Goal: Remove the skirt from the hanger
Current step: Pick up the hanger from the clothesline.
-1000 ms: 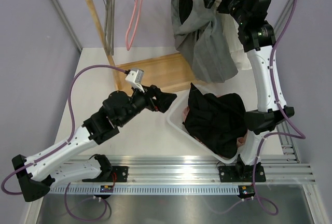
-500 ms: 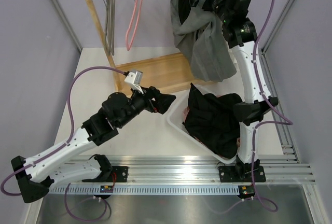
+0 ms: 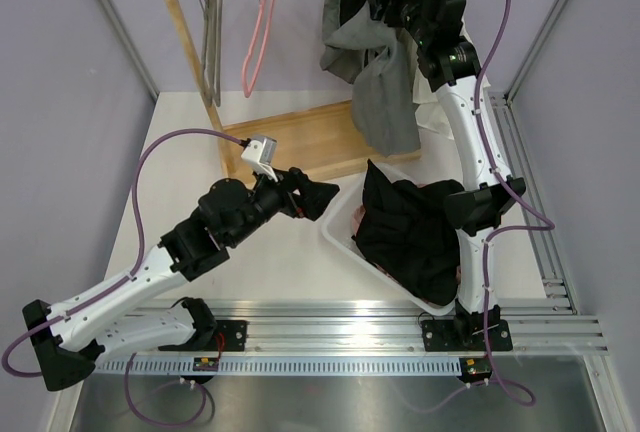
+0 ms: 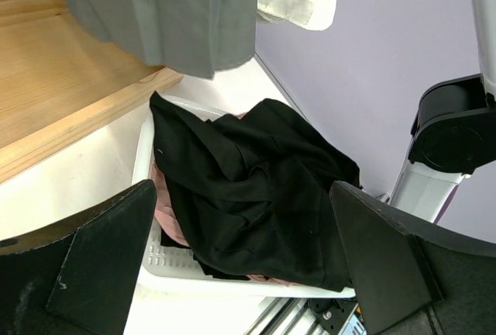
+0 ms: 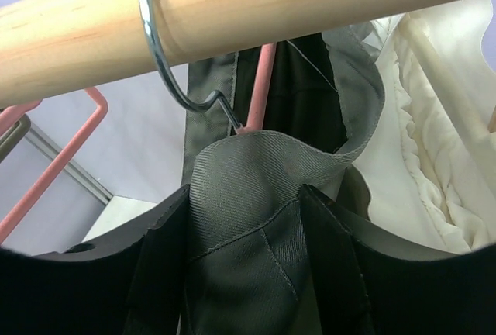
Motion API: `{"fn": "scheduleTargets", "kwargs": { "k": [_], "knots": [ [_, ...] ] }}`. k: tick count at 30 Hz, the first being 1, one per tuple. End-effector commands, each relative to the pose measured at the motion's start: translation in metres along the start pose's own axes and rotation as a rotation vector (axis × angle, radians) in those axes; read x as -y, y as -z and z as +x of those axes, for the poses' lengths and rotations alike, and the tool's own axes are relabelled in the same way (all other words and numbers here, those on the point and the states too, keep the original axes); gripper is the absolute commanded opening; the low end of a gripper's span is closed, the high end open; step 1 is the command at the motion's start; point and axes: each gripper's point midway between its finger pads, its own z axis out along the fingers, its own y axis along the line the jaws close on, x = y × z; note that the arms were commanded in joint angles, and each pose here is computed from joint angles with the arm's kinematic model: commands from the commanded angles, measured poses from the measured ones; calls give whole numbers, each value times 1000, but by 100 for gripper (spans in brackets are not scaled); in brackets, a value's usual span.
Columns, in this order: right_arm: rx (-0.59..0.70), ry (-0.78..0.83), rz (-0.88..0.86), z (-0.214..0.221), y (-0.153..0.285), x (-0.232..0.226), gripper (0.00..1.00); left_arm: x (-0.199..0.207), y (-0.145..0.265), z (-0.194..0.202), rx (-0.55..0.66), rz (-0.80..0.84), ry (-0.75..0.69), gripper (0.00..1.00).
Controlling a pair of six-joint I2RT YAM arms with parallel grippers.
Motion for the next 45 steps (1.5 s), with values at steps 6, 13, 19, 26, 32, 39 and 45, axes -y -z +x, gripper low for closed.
{"fn": "scheduleTargets", "kwargs": {
  "k": [6, 13, 19, 26, 32, 39, 45],
  "knots": [
    [19, 29, 47, 3, -8, 15, 46, 4, 2, -14, 58, 9, 16, 99],
    [-10, 22, 45, 11, -9, 26, 19, 2, 5, -13, 60, 5, 21, 99],
    [-7, 16, -5, 0, -3, 27, 0, 2, 3, -12, 56, 6, 22, 99],
    [65, 54, -133, -36, 10, 6, 0, 2, 3, -12, 54, 7, 23, 99],
    [163, 62, -197, -78, 29, -15, 0, 1, 4, -12, 57, -1, 23, 99],
    [202, 48, -256, -104, 51, -34, 0, 2, 4, -14, 58, 3, 25, 99],
    [230, 58, -267, -119, 62, -40, 0, 4, 4, -14, 57, 8, 30, 99]
  ]
}}
